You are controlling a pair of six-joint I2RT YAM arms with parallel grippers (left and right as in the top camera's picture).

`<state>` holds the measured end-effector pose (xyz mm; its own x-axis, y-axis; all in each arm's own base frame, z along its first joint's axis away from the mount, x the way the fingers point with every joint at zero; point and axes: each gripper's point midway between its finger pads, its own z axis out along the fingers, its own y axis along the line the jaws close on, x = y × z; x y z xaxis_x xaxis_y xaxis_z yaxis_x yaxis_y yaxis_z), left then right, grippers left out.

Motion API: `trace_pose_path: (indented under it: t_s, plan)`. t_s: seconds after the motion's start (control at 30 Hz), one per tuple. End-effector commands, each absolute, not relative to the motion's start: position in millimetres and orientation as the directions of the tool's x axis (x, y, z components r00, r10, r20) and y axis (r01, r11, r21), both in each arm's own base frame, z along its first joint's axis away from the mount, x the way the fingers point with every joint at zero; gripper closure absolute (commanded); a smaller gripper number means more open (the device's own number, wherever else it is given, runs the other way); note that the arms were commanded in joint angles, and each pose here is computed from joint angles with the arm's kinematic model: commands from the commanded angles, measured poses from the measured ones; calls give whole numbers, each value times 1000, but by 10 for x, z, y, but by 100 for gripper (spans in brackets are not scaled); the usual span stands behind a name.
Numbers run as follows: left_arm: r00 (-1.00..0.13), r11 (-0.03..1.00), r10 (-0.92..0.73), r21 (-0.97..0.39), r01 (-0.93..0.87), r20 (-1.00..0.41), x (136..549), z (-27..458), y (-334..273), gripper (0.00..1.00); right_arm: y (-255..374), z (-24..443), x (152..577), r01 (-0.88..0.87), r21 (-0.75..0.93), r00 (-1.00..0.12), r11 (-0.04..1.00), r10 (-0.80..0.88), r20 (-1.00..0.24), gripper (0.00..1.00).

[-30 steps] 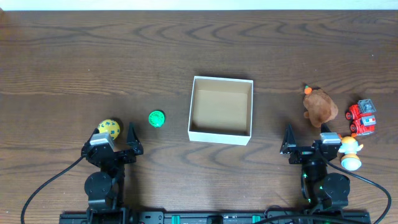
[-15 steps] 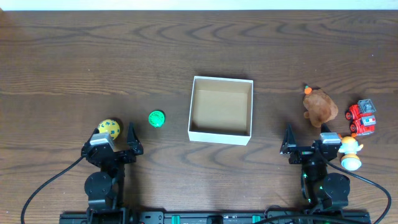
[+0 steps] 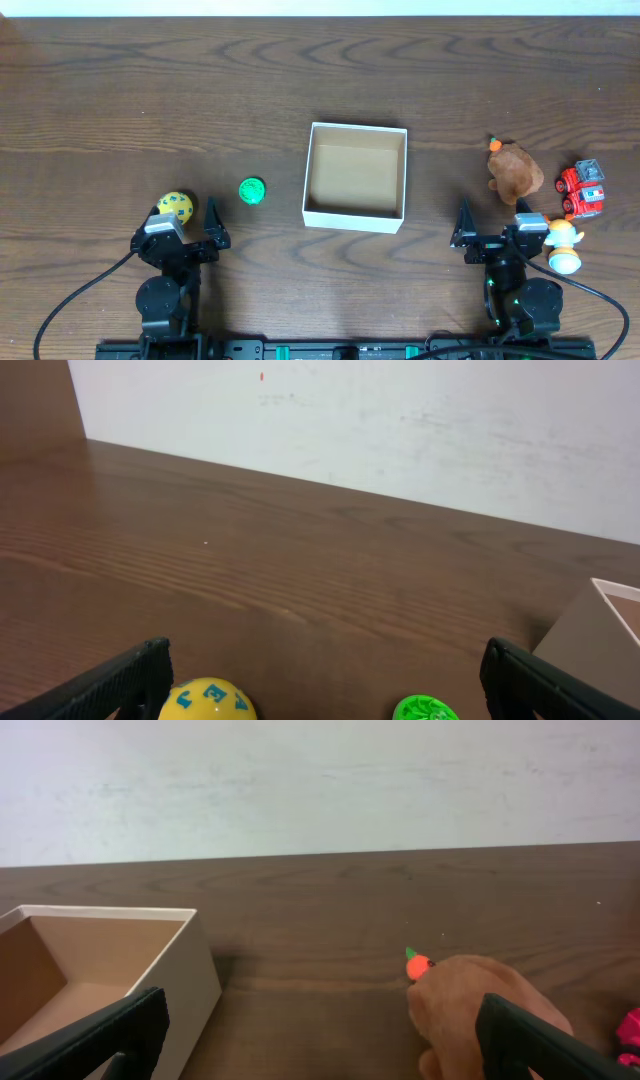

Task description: Pack container

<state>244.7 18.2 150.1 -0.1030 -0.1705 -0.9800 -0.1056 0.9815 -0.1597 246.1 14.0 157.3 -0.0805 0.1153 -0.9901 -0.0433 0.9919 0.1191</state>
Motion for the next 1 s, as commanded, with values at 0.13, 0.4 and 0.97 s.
trace_pose_path:
  t_s: [0.13, 0.4, 0.97]
  plan:
    - [-163, 981, -157, -135, -139, -974, 2432, 1304, 231, 2, 133, 1567, 2459, -44, 106, -80, 993, 103, -992, 1]
    - [-163, 981, -157, -134, -139, -974, 2432, 1304, 231, 2, 134, 1579, 2460, -45, 106, -75, 993, 103, -992, 1]
    - [-185, 970, -228, -207, -127, -956, 2320, 1828, 173, 2, 247, 1958, 2375, -98, 212, -116, 972, 200, -973, 1]
